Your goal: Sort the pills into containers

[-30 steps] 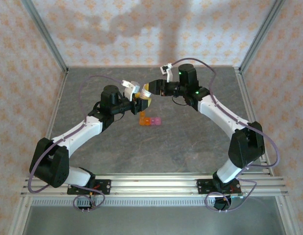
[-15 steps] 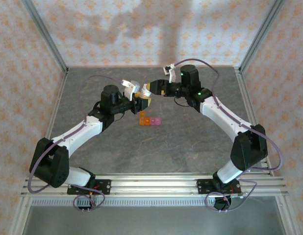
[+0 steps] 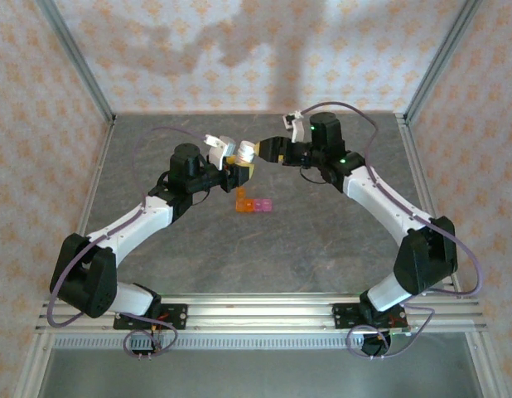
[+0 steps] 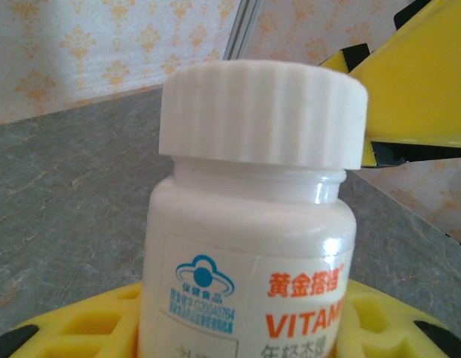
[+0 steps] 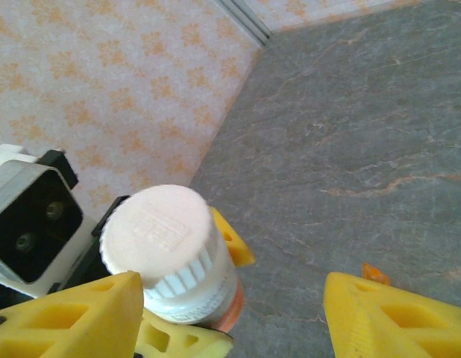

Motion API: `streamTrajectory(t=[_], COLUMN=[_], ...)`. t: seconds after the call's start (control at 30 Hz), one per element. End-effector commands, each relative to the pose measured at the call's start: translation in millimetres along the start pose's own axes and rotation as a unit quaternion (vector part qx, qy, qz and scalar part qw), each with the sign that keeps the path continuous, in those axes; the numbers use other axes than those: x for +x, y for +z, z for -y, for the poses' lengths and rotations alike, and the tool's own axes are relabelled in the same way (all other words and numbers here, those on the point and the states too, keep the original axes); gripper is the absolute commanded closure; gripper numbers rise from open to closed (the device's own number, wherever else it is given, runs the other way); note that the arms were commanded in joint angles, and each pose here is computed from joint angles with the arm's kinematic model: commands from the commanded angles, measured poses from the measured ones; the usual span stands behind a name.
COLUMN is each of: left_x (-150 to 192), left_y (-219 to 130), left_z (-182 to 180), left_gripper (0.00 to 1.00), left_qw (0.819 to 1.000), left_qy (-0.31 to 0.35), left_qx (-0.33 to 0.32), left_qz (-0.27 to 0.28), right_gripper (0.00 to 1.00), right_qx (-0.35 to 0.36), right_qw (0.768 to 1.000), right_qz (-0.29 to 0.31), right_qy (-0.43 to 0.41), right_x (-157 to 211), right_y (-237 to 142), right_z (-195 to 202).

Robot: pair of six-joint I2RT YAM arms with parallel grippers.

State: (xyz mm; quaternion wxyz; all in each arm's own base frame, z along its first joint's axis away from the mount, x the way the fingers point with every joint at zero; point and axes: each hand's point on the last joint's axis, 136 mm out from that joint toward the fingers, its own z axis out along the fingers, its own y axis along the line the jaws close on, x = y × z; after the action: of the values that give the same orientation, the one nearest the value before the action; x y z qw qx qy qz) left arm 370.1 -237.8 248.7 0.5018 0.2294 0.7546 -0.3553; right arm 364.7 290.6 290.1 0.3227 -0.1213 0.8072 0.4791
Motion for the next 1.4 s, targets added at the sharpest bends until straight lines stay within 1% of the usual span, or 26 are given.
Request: streamTrajectory(t=[0.0,0.13,0.23,0.37,0.5,0.73,1.23,1.3,1.37], left_x=[-35,-35,-34,-34,-33,-36,-36,-36,-35], left_y=[-7,-7,-6,-5,-4,-5,-7,-7,-7], left_z=[7,7,7,7,7,8,9,10,9], left_gripper=[1.00,1.00,1.00,1.00,1.00,1.00,1.00,1.00,1.00], left_qw=[0.998,0.998,0.998,0.998,0.998,0.998,0.998,0.998,0.998], left_qy=[0.032,0.033,0.032,0.031,0.030,0.026,0.027,0.028,0.028], left_qx=[0.008,0.007,0.007,0.009,0.010,0.012,0.013,0.014,0.012], left_qz=[0.047,0.047,0.046,0.046,0.045,0.050,0.051,0.051,0.051], right_gripper=[0.35,0.35,0.34,0.28,0.23,0.23,0.30,0.35,0.41], right_qx=[0.021,0.022,0.007,-0.012,-0.017,-0.008,-0.007,-0.013,-0.017], right_qw=[1.000,1.000,0.999,0.999,0.999,1.000,1.000,1.000,1.000], right_qz=[0.011,0.020,0.032,0.047,0.041,0.027,0.015,0.012,0.010], right_qy=[-0.006,-0.004,0.000,0.002,-0.009,-0.012,-0.004,-0.002,-0.001], right_x=[-1,-2,-7,-15,-16,-18,-19,-20,-21], right_y=[-10,-17,-22,-26,-17,6,27,30,32], right_z=[5,3,-6,-23,-39,-45,-42,-43,-44])
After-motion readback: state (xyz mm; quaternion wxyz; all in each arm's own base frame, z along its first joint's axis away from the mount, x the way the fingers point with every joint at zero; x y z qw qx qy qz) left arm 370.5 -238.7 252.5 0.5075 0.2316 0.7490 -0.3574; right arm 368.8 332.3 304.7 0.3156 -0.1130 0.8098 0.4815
